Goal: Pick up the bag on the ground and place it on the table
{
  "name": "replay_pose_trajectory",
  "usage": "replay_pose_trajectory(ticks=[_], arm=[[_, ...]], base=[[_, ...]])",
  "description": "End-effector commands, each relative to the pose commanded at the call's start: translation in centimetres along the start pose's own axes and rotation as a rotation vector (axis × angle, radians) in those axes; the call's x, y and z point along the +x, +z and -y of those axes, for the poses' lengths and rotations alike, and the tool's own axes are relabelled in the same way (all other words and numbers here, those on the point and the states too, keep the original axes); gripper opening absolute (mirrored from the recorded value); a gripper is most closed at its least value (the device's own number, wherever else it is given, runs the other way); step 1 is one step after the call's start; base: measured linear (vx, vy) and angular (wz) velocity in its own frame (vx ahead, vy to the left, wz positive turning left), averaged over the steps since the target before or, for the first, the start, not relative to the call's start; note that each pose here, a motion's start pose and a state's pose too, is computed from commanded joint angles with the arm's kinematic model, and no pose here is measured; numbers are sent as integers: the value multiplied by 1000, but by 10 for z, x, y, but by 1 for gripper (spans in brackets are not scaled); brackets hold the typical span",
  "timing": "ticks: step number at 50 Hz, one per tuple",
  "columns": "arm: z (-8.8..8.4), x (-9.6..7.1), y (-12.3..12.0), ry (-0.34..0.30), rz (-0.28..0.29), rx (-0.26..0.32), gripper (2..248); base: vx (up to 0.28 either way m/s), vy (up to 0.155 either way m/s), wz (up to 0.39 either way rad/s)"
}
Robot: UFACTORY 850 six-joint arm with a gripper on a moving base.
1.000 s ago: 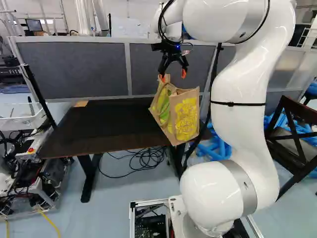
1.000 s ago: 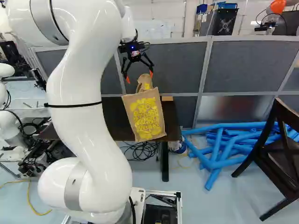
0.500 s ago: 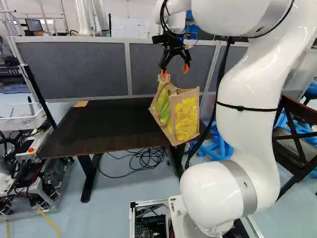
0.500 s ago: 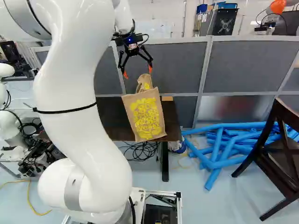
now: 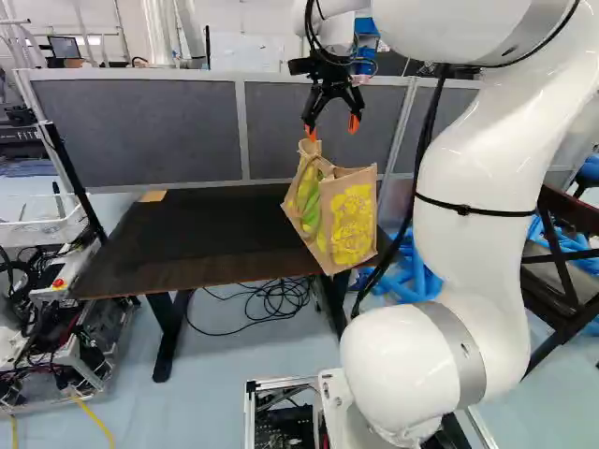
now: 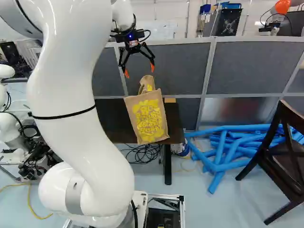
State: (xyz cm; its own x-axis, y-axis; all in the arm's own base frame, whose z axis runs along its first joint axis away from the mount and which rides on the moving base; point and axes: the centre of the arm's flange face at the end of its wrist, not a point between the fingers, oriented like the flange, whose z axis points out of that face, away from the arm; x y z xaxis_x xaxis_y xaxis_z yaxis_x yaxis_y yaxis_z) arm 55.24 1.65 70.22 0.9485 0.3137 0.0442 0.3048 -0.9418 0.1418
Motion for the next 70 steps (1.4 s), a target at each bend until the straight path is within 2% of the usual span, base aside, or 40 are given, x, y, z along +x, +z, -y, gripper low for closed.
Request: replay_pose_trajectory(ticks=[23,70], arm=[[0,0,0,0,0,0,247],[0,0,0,0,0,0,247]], base=[[-40,-1,-2],[-177,-3,-4]])
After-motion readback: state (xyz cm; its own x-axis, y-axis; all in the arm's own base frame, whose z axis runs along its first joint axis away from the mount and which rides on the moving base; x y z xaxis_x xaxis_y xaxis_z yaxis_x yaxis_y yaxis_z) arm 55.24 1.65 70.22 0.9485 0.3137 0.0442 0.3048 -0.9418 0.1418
